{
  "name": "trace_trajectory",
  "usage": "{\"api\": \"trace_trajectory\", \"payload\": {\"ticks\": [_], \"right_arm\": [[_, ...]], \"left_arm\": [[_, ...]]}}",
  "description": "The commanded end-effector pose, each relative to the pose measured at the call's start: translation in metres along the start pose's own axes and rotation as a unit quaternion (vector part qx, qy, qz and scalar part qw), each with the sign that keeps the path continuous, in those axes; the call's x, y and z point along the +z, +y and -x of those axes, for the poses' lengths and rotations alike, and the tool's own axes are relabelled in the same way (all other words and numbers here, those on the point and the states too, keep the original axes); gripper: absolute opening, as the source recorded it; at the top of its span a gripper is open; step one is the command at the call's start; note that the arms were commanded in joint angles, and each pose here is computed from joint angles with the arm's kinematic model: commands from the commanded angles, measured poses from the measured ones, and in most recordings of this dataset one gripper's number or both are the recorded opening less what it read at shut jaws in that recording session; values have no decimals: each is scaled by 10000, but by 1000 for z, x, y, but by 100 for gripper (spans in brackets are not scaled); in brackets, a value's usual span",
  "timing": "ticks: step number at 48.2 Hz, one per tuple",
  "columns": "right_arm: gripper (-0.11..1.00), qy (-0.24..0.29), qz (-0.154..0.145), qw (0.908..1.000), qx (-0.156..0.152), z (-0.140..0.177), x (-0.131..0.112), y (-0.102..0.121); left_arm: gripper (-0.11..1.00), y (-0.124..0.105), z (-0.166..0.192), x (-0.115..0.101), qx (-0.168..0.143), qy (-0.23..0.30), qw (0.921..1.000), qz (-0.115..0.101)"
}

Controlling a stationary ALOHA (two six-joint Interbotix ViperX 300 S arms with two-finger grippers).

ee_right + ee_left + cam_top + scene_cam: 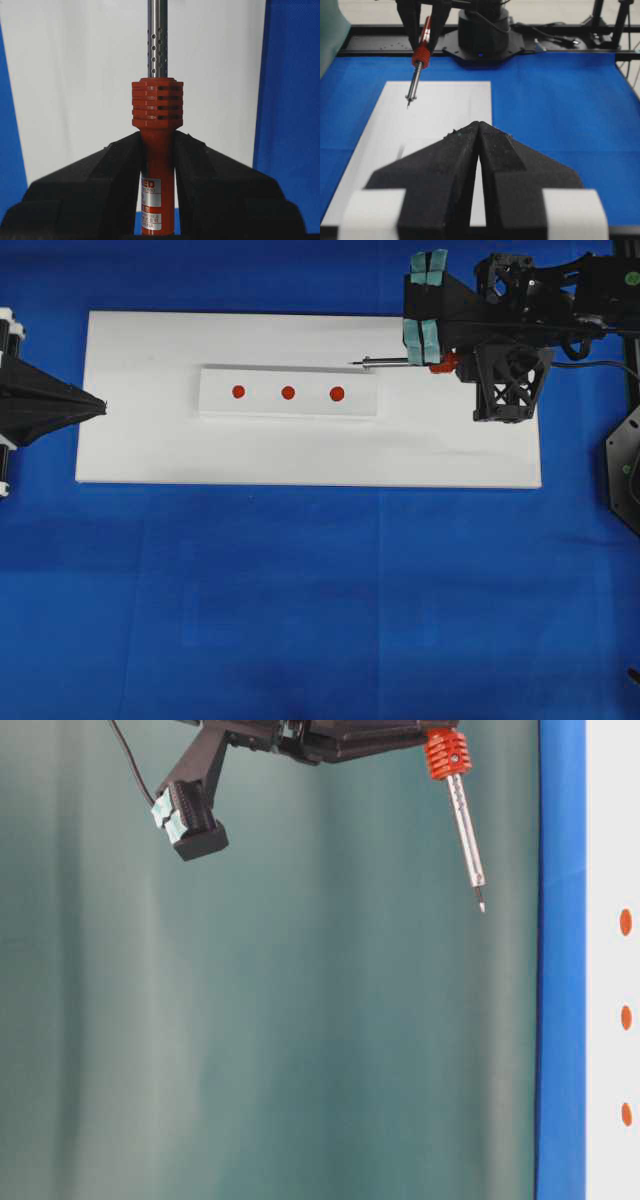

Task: Touch the tip of the soldering iron to the mark.

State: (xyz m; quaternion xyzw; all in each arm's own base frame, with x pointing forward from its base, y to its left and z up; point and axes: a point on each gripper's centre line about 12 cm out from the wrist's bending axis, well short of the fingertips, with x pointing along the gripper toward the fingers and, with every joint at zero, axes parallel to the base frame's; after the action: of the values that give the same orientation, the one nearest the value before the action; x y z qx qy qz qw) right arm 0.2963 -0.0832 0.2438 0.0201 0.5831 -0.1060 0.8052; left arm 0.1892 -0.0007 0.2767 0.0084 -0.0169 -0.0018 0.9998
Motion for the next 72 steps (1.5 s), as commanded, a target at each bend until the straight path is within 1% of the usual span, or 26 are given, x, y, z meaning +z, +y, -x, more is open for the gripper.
{"api": "trace_trajectory", "payload": {"ticks": [1, 26, 36, 46, 54, 72], "right_arm": [[6, -145, -3, 9999, -16, 6, 4, -1], [6, -122, -9, 9999, -14, 4, 4, -1], [6, 114, 6, 9999, 13, -14, 5, 1], [6, 143, 27, 9999, 33, -40, 7, 2], [6, 195, 46, 9998, 51, -57, 4, 4], [6, 308, 62, 9995, 86, -77, 1, 7]], "left_arm": [[0, 0, -1, 4, -1, -61, 10000, -15], [0, 0, -1, 4, -1, -61, 10000, -15], [0, 0, -1, 4, -1, -54, 10000, -15], [0, 0, -1, 4, -1, -38, 10000, -15], [0, 0, -1, 3, -2, 0, 10000, -15], [0, 0, -1, 2, -2, 0, 10000, -15]]}}
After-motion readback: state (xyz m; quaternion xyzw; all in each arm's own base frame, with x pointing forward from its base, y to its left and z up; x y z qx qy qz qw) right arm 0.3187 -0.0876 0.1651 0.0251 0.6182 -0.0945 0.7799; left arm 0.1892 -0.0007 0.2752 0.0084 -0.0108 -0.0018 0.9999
